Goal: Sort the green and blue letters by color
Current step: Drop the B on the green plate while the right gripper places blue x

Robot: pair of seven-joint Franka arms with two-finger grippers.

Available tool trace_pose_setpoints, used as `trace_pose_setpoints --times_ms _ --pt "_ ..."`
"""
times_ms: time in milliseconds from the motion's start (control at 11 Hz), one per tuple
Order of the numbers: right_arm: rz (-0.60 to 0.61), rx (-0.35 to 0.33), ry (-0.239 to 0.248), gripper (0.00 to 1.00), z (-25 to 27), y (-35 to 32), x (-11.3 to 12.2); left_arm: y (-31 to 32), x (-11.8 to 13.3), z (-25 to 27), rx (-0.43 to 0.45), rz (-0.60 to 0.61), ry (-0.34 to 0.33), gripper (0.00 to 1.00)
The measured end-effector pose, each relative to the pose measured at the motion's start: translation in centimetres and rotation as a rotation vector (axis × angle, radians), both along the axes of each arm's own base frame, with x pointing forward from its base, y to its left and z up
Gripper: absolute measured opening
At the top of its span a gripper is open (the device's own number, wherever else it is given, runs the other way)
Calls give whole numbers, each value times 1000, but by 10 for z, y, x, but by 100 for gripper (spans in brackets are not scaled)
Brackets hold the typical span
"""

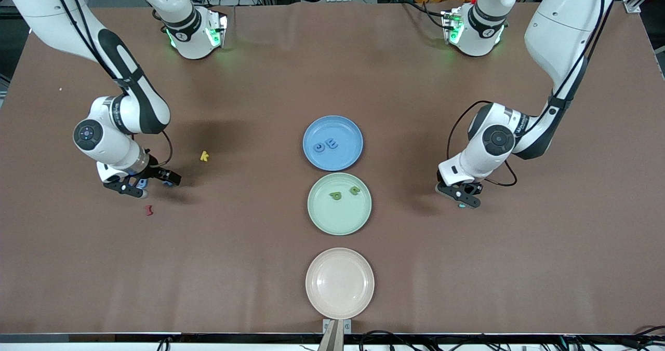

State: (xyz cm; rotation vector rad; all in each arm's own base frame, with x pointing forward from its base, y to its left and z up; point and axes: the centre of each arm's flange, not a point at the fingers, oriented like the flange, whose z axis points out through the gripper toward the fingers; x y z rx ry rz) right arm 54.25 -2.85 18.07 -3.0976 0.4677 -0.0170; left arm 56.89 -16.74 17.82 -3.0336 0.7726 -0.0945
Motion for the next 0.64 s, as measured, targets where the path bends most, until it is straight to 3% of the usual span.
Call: trace_pose_setpoints --times_ms 91,273,455,545,636 --pt "0 0 -3 96 -1 0 -2 0 1 1 -1 0 -3 34" --pt "-1 1 -13 87 -3 0 -1 -1 5 5 -5 1 -15 34" --pt "-1 3 -19 57 -8 0 -3 -15 14 18 -25 -13 -47 34" --pt "-1 4 -23 55 -9 0 -3 -32 18 30 -46 -25 -70 34" --pt "-4 2 -25 45 -8 -2 -3 -50 21 43 -70 -19 -92 34"
